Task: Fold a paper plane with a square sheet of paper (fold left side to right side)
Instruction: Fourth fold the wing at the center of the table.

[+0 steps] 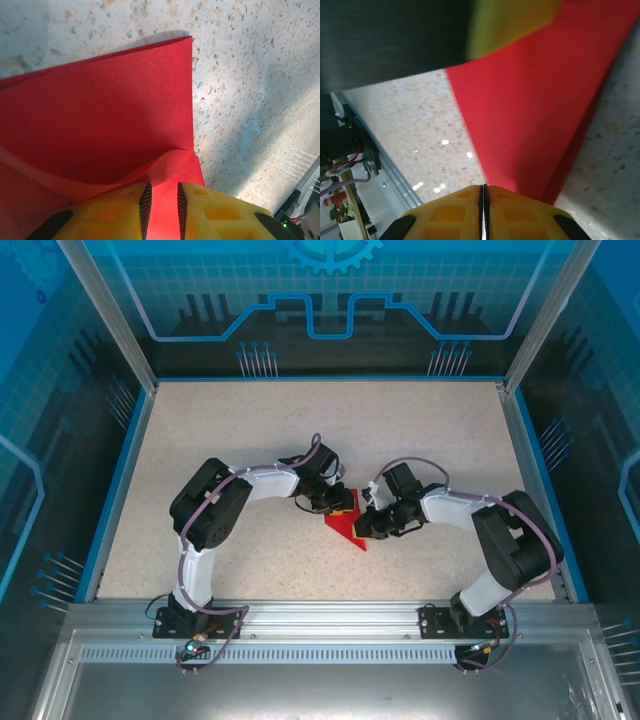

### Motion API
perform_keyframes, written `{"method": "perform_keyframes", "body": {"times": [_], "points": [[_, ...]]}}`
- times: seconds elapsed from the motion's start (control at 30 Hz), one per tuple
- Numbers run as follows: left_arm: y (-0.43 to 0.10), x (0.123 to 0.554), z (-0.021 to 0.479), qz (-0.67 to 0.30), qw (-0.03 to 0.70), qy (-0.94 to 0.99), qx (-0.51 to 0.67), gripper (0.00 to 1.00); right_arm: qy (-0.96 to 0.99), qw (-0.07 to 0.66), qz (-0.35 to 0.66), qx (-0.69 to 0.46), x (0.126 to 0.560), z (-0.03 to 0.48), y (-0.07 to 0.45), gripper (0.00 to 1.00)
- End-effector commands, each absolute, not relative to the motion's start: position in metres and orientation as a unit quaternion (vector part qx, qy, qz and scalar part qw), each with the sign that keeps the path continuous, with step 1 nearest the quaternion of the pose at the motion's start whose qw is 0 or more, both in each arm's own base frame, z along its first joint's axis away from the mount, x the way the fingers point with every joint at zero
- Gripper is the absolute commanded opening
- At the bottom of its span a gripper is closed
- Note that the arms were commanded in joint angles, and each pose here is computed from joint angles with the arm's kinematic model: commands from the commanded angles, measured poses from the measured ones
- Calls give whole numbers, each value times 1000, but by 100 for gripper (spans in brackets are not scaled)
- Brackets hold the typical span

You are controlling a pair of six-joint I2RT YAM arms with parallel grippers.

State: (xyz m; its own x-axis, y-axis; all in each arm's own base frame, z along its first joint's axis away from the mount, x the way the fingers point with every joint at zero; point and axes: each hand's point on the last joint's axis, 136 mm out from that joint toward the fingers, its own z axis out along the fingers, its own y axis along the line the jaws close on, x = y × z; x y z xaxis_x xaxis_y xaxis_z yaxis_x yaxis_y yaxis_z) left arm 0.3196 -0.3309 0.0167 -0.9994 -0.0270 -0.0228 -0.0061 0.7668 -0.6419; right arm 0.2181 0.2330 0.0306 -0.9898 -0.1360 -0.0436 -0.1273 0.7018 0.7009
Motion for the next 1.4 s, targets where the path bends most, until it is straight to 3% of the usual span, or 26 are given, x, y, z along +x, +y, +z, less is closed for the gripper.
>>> {"method": "perform_keyframes", "body": {"times": [0.0,0.37,0.7,1.03,1.37], "points": [[-295,304,-20,-267,-12,963,-36,26,-933,12,-355,56,224,17,227,10],[-307,318,11,-295,20,955,-14,28,-960,71,-270,34,190,-29,194,0],[-327,310,71,-389,70,918,38,28,-964,73,-256,24,187,-35,186,0],[-350,269,53,-429,17,901,67,20,-964,74,-253,27,188,-35,185,0],[-346,271,22,-395,10,916,70,18,-967,78,-241,29,186,-36,182,0]]}}
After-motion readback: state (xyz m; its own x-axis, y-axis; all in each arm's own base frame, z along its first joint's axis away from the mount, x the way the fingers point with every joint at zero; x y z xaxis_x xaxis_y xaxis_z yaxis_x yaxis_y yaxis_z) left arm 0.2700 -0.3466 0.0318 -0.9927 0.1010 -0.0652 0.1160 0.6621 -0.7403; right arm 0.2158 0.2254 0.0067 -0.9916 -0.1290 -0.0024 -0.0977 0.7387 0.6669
